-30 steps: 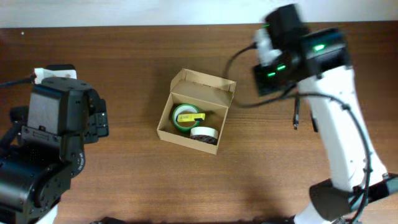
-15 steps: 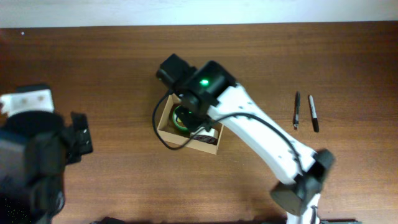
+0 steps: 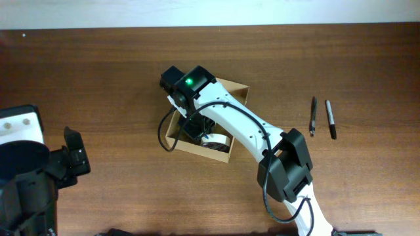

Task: Pack container
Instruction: 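Carry the blue pen with the right gripper into the box and release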

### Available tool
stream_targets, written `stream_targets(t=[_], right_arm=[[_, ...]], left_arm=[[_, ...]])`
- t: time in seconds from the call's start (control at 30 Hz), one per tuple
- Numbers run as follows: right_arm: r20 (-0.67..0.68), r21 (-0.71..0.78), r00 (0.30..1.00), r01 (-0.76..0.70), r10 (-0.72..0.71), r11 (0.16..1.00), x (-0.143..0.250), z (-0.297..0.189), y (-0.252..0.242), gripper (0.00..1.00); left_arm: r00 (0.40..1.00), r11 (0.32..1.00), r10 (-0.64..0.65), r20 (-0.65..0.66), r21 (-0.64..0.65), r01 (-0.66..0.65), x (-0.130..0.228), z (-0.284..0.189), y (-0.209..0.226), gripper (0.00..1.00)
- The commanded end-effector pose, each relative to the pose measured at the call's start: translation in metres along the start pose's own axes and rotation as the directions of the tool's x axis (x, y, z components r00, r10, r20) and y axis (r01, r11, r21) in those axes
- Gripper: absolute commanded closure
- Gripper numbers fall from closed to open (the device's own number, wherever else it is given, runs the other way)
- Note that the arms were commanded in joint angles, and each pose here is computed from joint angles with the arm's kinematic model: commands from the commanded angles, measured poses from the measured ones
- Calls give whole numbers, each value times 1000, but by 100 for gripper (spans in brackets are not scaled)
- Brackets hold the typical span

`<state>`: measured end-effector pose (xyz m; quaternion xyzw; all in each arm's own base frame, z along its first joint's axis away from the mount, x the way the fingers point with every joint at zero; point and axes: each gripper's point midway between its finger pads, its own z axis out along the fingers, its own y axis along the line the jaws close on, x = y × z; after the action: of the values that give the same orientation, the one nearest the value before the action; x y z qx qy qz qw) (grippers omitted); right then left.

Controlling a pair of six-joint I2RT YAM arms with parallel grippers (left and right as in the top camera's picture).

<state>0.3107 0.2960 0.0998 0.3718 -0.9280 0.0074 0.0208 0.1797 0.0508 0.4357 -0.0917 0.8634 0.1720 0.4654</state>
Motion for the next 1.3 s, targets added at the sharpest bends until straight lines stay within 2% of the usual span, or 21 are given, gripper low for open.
stream_targets(t=[0.0,0.37,0.6,0.77,1.0,1.1,1.13,1.17,1.23,1.27], right_arm=[[2,7,999,47,-47,999,1,-4,-4,96],[-46,-6,995,84,-84,996,13,-1,-30,96],[-61,-171,972,215,-228,961,28,-4,-17,96],[-15,-272,938,330,-347,904,32,-8,0,96],[3,-305,924,365,-383,879,34,-10,5,96],[3,-316,925,361,-380,877,35,-11,7,81],[0,-317,926,357,-377,879,35,-11,7,67],[-3,-319,926,356,-377,878,36,-11,7,57],[-6,-320,926,355,-377,878,37,-11,8,46],[-7,-320,926,355,-377,878,37,-11,8,46]], left_arm=[[1000,1000,-12,-3,-14,12,0,1,2,0],[1000,1000,-12,-3,-14,12,0,1,2,0],[1000,1000,-14,0,-14,14,0,1,2,0],[1000,1000,-14,0,-14,14,0,1,2,1],[1000,1000,-14,0,-14,14,0,1,2,0],[1000,1000,-14,0,-14,14,0,1,2,0],[1000,1000,-14,0,-14,14,0,1,2,0],[1000,1000,-14,0,-14,14,0,1,2,1],[1000,1000,-14,0,-14,14,0,1,2,1],[1000,1000,-14,0,-14,14,0,1,2,1]])
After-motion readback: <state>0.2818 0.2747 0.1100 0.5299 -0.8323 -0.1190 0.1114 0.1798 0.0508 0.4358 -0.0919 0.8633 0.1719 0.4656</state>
